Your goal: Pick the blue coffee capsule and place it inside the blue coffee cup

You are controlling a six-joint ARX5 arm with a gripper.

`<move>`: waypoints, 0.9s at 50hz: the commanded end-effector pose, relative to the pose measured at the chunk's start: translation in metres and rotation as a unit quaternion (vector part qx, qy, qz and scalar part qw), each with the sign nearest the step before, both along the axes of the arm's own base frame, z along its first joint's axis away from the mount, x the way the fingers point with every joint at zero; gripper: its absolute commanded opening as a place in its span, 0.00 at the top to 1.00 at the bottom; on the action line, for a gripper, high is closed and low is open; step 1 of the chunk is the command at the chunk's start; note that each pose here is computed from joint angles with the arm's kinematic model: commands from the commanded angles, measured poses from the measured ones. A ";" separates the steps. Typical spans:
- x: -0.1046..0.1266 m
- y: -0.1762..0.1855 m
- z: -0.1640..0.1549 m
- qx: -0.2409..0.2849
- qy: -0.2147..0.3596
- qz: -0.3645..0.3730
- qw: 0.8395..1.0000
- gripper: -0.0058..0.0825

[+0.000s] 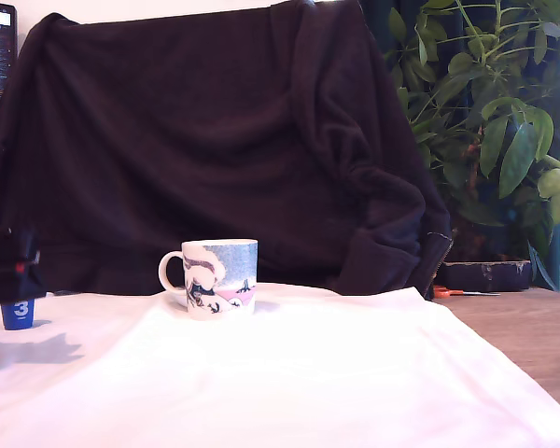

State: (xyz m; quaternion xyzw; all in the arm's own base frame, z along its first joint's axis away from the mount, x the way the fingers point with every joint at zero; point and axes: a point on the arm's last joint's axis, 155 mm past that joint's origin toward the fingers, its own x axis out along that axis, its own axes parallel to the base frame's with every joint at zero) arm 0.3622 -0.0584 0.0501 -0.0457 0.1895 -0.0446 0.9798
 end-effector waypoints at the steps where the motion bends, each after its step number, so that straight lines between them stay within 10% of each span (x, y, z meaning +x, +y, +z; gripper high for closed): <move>1: 0.007 0.007 -0.004 0.006 0.000 0.010 1.000 0.16; 38: 0.049 0.019 -0.019 -0.006 0.010 0.011 1.000 0.17; 45: 0.045 0.010 -0.024 -0.001 0.021 -0.022 1.000 0.31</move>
